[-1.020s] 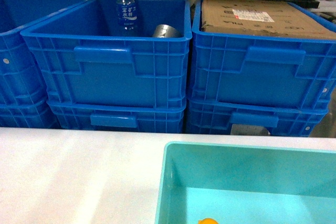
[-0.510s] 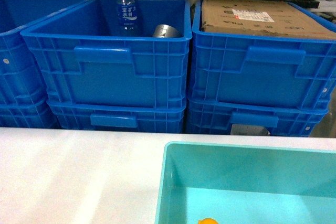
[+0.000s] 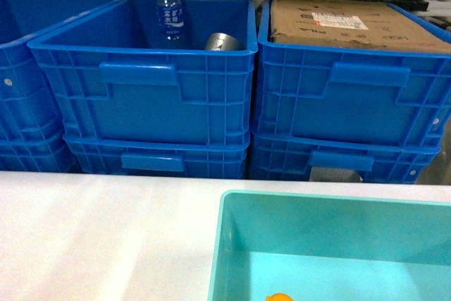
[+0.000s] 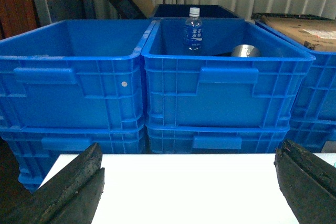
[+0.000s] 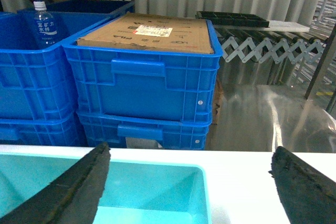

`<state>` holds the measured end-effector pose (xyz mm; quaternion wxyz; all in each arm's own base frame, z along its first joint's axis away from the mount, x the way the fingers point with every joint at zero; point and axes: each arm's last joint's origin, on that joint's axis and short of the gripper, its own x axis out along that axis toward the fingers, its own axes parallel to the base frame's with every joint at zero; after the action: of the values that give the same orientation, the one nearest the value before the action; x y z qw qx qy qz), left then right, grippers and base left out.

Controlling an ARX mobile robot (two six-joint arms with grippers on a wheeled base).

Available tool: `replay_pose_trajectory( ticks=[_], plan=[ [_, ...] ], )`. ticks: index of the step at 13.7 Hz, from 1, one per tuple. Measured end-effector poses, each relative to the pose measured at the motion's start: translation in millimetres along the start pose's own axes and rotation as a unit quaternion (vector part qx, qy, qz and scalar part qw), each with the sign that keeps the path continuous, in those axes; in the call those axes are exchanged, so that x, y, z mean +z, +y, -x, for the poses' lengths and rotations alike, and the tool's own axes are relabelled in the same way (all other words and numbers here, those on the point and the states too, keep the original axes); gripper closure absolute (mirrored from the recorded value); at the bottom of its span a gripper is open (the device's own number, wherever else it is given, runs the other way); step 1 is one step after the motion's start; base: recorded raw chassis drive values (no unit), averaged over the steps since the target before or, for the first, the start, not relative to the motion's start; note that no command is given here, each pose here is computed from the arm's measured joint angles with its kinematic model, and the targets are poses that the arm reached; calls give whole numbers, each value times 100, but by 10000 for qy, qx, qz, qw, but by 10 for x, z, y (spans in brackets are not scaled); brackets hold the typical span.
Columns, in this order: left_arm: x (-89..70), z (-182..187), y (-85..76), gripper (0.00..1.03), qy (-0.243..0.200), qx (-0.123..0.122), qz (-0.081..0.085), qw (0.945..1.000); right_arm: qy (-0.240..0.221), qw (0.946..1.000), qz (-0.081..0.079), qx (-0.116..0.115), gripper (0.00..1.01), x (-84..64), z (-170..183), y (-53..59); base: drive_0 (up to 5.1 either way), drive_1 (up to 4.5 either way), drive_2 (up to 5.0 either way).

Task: Pick red block from blue box to shelf

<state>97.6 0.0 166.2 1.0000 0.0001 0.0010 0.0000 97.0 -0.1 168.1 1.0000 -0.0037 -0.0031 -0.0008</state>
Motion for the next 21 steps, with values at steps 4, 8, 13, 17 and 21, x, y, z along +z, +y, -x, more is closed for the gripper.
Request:
replay_pose_trajectory(
  ticks=[4, 8, 13, 17, 21],
  plan=[
    [0, 0, 0, 5, 0, 0, 0, 10000, 0, 10000, 2, 0, 67, 0, 0, 0, 0, 0, 0],
    [0, 0, 0, 5, 0, 0, 0, 10000, -2, 10000, 6, 2, 70, 0, 0, 0, 0, 0, 0],
    [0, 0, 0, 5, 0, 0, 0, 10000, 0, 10000, 6, 2, 6, 0, 0, 0, 0, 0, 0],
    [0, 0, 0, 5, 0, 0, 0, 10000, 0, 10000, 2, 2, 3, 0, 0, 0, 0, 0, 0],
    [0, 0, 0, 5, 0, 0, 0, 10000, 228, 9991, -192, 304, 3, 90, -302, 153, 0, 0, 0]
  ],
)
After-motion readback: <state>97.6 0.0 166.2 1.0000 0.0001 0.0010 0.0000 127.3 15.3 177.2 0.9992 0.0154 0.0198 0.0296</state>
